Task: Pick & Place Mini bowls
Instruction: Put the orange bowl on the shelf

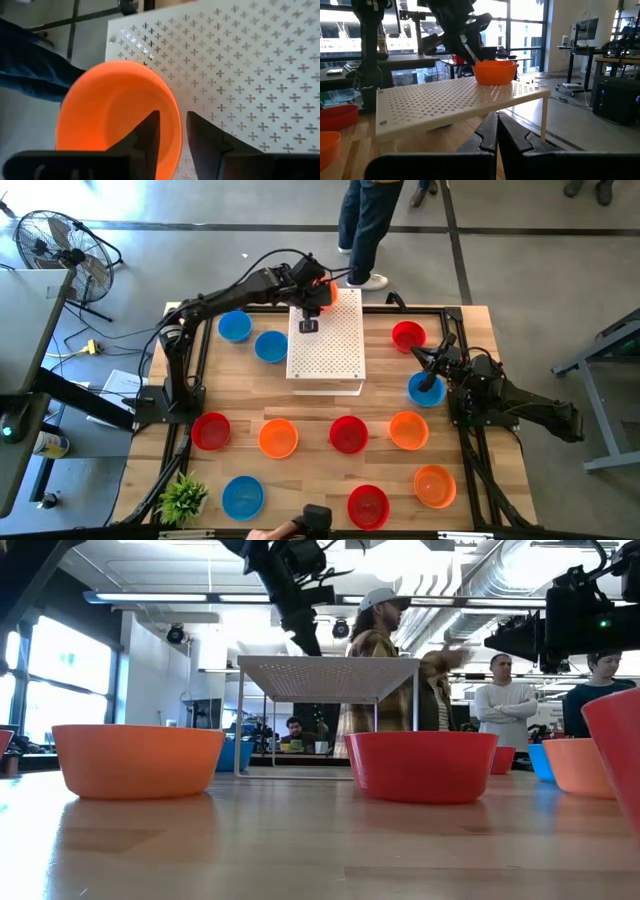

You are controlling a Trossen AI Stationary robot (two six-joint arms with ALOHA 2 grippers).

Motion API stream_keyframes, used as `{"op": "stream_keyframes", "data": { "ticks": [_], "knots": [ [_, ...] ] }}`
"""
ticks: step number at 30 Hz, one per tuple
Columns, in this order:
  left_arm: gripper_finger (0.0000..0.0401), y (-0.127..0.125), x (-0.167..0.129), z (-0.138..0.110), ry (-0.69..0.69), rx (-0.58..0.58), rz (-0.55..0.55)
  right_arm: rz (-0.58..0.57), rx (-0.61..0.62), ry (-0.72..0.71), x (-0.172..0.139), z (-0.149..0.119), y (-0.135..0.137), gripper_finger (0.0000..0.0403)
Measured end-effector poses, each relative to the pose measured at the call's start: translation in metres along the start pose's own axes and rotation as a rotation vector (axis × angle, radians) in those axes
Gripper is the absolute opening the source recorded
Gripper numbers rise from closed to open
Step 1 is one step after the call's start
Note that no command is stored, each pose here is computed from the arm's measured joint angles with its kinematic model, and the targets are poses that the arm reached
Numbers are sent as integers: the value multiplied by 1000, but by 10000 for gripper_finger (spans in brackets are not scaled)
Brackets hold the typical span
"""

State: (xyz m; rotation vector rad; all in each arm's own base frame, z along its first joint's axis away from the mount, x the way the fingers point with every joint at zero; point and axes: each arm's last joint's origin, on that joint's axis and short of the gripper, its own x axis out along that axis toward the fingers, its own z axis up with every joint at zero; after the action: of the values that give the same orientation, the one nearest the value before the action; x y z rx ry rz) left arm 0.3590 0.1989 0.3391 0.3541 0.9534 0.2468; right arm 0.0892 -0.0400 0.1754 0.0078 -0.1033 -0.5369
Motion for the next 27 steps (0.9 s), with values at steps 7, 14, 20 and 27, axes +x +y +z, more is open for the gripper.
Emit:
{"op": "stream_keyframes", "data": {
  "ticks": [7, 14, 20, 27],
  "knots": [
    [108, 4, -11, 6, -13, -6, 2, 1, 4, -20, 0, 2, 0, 0],
    [28, 8, -27, 15, -109, -140, -69, 6, 32, -35, 0, 3, 0, 0],
    [6, 7, -41, 16, -216, -284, -83, 14, 32, -35, 0, 3, 0, 0],
    [1, -5, -37, 5, -374, -357, 20, -9, 38, -32, 0, 5, 0, 0]
  ]
}}
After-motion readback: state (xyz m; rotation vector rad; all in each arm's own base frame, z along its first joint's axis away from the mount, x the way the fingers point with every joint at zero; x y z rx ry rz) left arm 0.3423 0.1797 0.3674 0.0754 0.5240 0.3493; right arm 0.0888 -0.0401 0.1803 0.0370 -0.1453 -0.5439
